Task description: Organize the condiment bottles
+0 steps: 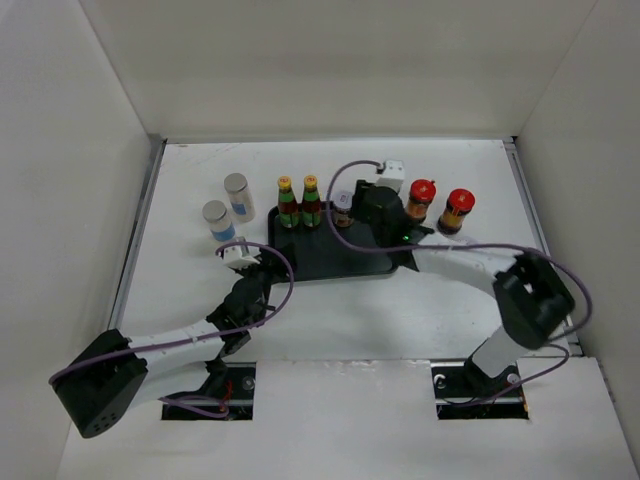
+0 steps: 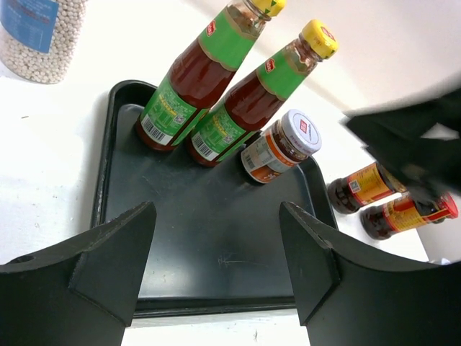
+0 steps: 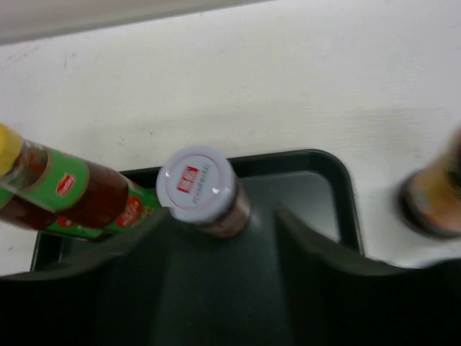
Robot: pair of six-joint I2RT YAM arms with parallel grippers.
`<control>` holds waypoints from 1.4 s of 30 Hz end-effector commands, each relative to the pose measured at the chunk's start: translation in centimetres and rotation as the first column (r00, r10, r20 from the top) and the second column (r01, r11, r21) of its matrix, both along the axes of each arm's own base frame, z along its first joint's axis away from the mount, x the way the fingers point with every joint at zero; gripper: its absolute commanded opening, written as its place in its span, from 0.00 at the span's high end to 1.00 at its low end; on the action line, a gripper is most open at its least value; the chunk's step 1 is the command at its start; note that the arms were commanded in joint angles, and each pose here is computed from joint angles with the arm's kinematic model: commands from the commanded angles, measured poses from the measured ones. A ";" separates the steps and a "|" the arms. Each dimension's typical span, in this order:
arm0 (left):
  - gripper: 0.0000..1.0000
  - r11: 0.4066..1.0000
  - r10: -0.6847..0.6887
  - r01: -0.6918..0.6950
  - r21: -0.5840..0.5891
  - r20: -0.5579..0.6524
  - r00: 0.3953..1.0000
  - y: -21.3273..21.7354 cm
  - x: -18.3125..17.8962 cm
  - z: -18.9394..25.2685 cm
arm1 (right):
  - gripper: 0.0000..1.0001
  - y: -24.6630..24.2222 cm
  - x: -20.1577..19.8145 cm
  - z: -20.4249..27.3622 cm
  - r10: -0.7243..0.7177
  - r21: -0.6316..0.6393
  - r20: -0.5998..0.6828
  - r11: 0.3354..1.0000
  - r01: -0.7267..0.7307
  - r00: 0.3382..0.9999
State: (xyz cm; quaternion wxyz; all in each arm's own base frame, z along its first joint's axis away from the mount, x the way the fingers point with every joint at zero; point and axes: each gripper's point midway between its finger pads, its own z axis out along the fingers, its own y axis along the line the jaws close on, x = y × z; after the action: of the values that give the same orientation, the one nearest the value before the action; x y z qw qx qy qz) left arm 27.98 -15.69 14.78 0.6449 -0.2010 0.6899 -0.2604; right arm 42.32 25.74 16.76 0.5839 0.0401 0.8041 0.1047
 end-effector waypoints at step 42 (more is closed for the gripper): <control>0.31 0.997 -0.070 0.070 -0.015 0.016 0.997 -2.4 -0.2 0.7 | 0.44 -20.3 -10.2 1.8 -0.486 -0.064 0.047 0.870 0.488 0.873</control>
State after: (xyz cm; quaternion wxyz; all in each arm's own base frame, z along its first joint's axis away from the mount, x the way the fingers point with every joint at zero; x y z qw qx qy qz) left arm 27.26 -17.48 13.27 0.6272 -0.1693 0.7127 -0.2646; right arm 29.87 3.43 10.45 0.5127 0.1918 0.8290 -0.1147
